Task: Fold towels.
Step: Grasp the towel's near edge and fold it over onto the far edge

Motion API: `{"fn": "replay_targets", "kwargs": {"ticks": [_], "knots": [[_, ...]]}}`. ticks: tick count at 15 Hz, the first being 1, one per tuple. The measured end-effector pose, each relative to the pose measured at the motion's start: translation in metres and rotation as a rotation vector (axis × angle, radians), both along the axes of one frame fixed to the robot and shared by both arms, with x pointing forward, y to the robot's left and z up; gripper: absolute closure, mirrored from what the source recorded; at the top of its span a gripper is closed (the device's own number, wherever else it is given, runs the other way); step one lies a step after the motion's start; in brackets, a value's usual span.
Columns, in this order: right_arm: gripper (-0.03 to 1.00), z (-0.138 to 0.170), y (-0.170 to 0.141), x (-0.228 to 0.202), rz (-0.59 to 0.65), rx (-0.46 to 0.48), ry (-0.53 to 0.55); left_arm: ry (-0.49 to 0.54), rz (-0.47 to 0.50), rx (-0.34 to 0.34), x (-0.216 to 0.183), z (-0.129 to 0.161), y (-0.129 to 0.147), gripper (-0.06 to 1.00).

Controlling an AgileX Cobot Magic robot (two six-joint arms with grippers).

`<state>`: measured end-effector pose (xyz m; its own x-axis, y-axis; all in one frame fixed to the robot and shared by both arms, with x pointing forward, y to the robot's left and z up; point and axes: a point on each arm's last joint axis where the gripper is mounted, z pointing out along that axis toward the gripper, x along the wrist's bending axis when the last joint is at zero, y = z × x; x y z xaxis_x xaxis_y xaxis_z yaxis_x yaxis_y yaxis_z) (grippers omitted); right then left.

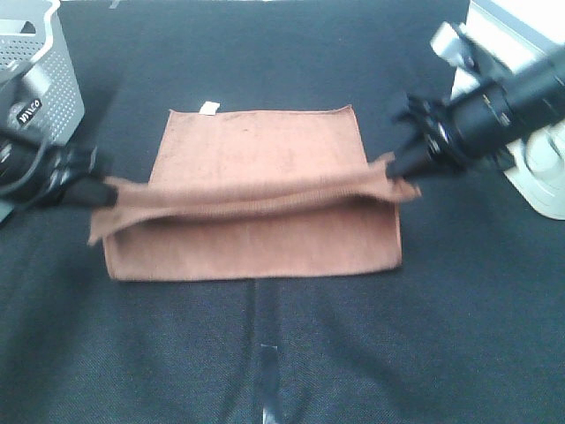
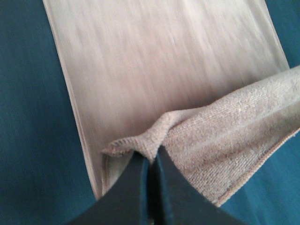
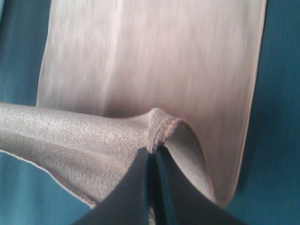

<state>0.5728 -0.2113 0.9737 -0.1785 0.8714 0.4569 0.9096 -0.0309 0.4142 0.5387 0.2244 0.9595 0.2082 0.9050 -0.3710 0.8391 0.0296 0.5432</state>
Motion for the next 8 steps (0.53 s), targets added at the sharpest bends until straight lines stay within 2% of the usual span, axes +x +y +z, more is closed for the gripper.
{"fn": "replay_targets", "kwargs": {"ticks": [1, 4, 7, 8], "knots": [[0.97, 0.0, 0.003, 0.03, -0.002, -0.01, -0.022, -0.019, -0.011, 0.017, 0.027, -0.003, -0.003, 0.94], [0.97, -0.005, 0.009, 0.085, 0.003, -0.043, -0.038, -0.084, -0.026, 0.044, 0.086, -0.008, -0.01, 0.94], [0.97, -0.011, 0.014, 0.137, 0.02, -0.081, -0.077, -0.131, -0.01, 0.026, 0.137, -0.017, -0.018, 0.94], [0.97, -0.011, 0.014, 0.137, 0.02, -0.081, -0.077, -0.131, -0.01, 0.026, 0.137, -0.017, -0.018, 0.94]]}}
